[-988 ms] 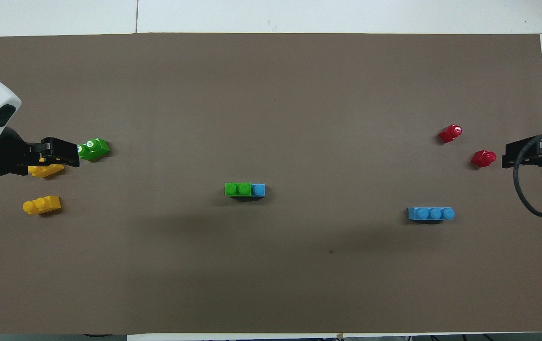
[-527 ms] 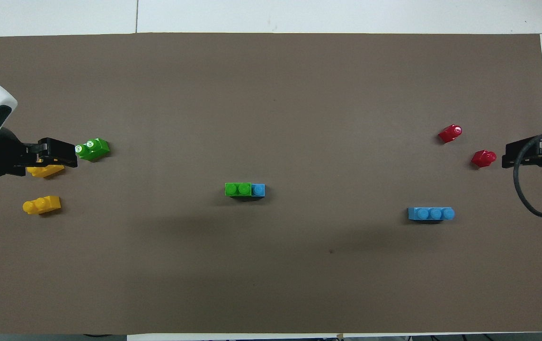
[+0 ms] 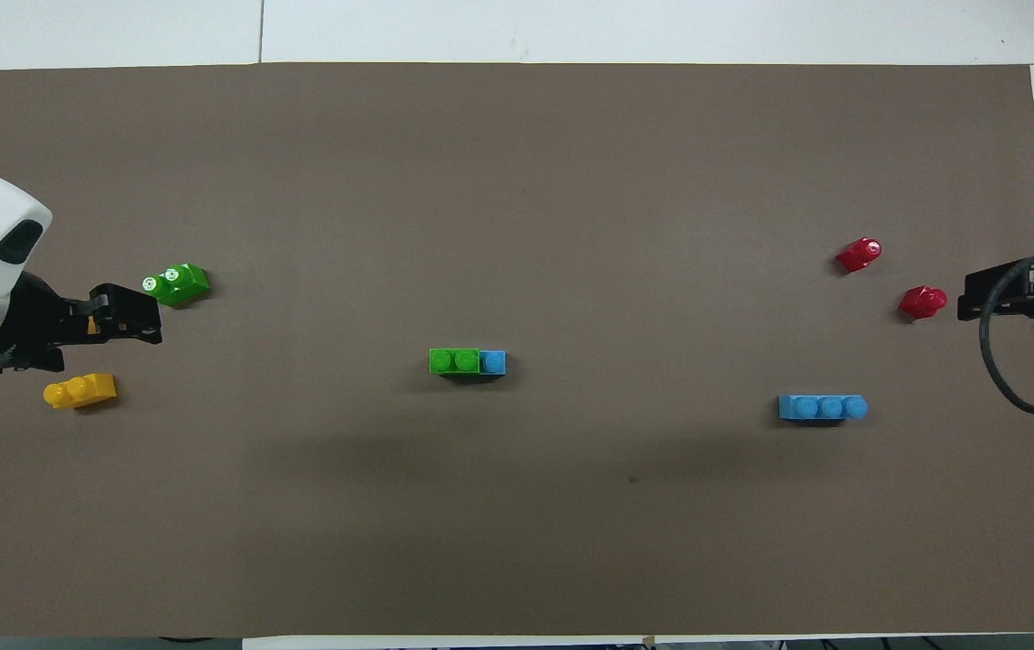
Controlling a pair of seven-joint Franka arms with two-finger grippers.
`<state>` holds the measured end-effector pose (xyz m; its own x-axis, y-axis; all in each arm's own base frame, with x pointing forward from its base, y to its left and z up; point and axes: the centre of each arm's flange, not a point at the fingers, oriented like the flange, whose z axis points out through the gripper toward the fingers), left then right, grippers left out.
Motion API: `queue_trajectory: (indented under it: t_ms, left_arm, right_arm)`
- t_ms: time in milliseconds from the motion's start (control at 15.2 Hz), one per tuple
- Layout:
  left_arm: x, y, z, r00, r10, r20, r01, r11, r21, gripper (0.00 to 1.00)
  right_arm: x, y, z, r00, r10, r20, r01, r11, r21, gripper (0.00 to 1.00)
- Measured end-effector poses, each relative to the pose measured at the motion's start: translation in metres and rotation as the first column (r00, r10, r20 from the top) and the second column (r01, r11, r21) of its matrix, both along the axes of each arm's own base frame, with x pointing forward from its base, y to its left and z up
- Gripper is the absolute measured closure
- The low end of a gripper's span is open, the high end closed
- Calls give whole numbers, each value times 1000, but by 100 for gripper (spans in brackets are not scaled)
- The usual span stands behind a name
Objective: Remove green block with left arm and hold with right
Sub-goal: 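Move the left gripper toward the joined green-blue brick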
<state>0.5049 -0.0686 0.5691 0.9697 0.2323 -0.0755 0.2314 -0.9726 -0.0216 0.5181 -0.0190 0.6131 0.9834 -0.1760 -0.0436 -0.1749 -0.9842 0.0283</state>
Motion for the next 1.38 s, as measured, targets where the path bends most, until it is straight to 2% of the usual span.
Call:
queue_trajectory:
  t_ms: [329,461,527,790,988,1119,1383]
  left_arm:
    - [-4,-7,-1,975,224,-4,-224,975,7,0]
    - [-6,-14,-6,941,337,-15,-337,942,5,0]
    - [-6,-20,-9,912,411,-17,-411,912,2,0]
    - [-12,-65,-34,759,652,0,-652,759,7,0]
    - [-9,-95,-59,597,802,7,-802,597,19,0]
    - [-1,-112,-80,497,868,8,-868,496,24,0]
    - [9,-136,-111,367,930,7,-929,366,50,0]
  right_arm:
    - [0,0,0,1000,0,0,0,1000,0,0]
    - [0,0,0,1000,0,0,0,1000,0,0]
    - [0,0,0,1000,0,0,0,1000,0,0]
    - [0,0,0,1000,0,0,0,1000,0,0]
    - [0,0,0,1000,0,0,0,1000,0,0]
    - [0,0,0,1000,0,0,0,1000,0,0]
    - [0,0,1,1000,0,2,0,1000,0,0]
